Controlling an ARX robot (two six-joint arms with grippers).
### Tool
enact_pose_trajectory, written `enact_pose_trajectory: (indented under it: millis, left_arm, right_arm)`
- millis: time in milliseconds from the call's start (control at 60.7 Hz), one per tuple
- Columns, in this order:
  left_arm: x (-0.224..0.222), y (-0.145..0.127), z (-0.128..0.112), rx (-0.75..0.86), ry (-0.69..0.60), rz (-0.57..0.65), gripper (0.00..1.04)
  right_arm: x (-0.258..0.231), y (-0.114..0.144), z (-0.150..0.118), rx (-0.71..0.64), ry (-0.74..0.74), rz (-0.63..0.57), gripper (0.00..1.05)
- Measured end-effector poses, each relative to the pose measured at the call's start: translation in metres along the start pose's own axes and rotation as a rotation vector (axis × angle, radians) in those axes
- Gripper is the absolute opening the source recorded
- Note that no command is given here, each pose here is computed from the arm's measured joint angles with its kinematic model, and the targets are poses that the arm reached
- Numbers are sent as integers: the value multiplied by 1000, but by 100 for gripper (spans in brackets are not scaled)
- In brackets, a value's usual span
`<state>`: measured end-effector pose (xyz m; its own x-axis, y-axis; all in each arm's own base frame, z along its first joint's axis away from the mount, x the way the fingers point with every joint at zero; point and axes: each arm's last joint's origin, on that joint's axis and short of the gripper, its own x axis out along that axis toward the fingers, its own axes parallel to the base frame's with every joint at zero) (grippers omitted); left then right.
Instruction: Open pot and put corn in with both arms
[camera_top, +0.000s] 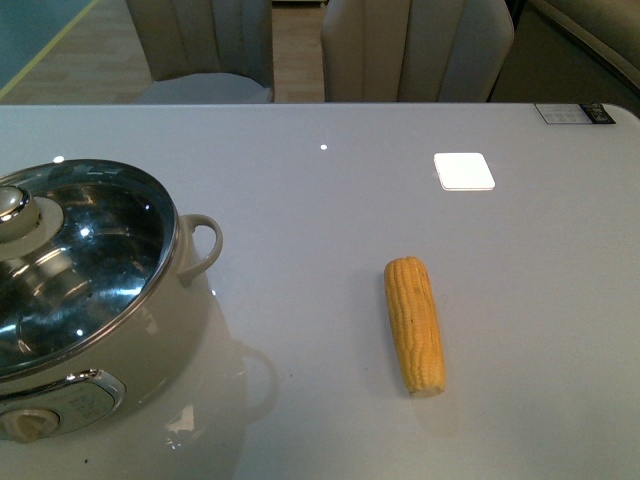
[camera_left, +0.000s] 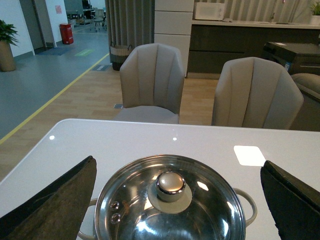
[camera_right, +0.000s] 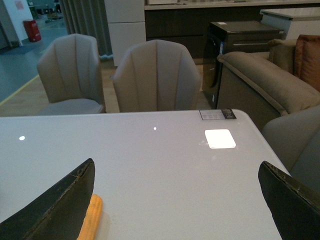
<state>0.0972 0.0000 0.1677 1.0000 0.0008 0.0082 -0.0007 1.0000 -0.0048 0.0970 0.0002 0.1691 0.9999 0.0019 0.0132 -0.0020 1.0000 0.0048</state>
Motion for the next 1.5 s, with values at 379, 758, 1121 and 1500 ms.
enact_pose_trajectory:
  millis: [379, 758, 1121, 1500]
  left_arm:
    - [0, -1, 0, -105, 232, -12, 98]
    - [42, -7, 21, -220, 392, 3, 98]
    - [137, -13, -17, -89, 400, 3, 98]
    - [176, -8, -68, -49, 454, 34, 98]
  right_arm:
    - [0, 0, 0, 0, 0, 0, 96]
    - [0, 0, 0, 0, 0, 0, 96]
    - [0, 0, 0, 0, 0, 0, 96]
    - [0, 0, 0, 0, 0, 0, 96]
